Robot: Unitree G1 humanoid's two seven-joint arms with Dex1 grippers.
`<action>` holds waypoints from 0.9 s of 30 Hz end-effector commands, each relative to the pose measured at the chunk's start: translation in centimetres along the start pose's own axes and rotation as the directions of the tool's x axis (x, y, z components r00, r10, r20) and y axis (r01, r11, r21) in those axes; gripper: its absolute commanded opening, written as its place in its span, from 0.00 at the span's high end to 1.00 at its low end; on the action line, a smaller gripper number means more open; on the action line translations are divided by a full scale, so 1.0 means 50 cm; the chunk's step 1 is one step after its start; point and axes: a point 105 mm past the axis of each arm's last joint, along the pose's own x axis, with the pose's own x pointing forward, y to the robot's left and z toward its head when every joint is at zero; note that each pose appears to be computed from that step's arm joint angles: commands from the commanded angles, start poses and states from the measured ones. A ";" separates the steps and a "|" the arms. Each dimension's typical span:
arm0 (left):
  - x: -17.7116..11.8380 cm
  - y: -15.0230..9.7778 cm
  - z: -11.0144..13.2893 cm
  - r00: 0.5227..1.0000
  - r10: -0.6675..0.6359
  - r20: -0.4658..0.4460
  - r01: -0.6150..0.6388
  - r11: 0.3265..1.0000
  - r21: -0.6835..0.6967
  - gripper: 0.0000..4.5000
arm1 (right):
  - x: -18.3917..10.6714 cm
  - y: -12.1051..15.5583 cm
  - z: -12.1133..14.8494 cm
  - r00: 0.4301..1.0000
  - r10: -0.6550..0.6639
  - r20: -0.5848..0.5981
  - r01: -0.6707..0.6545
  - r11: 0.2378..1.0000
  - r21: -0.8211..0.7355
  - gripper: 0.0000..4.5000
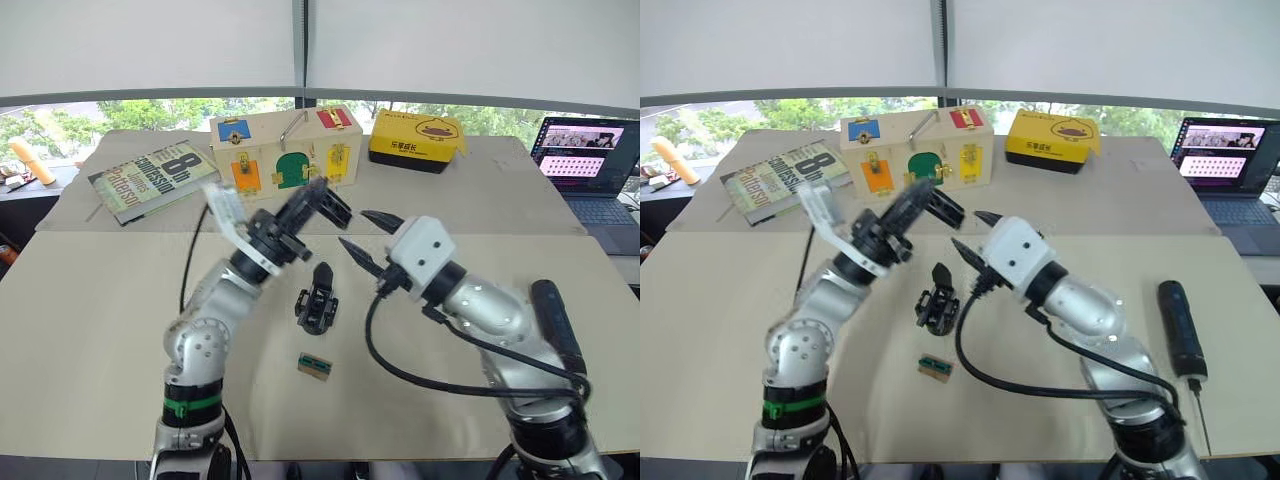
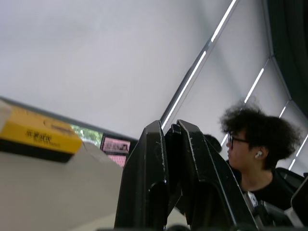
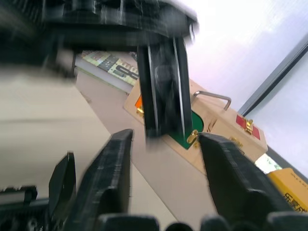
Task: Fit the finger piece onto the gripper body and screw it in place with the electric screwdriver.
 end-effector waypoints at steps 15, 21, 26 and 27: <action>-0.033 -0.093 -0.011 0.615 -0.591 -0.522 0.535 0.799 -0.275 1.00 | -0.075 0.041 0.052 0.805 0.592 0.043 -0.473 0.596 0.648 0.14; -0.033 -0.100 -0.035 0.573 -0.602 -0.556 0.559 0.783 -0.272 1.00 | -0.046 0.081 0.077 0.774 0.623 0.115 -0.524 0.529 0.668 0.14; -0.038 -0.094 -0.045 0.555 -0.590 -0.586 0.562 0.786 -0.259 1.00 | -0.047 0.092 0.075 0.761 0.642 0.090 -0.516 0.515 0.685 0.14; -0.036 -0.092 -0.047 0.559 -0.586 -0.586 0.561 0.788 -0.254 1.00 | -0.046 0.093 0.074 0.760 0.644 0.087 -0.513 0.513 0.688 0.14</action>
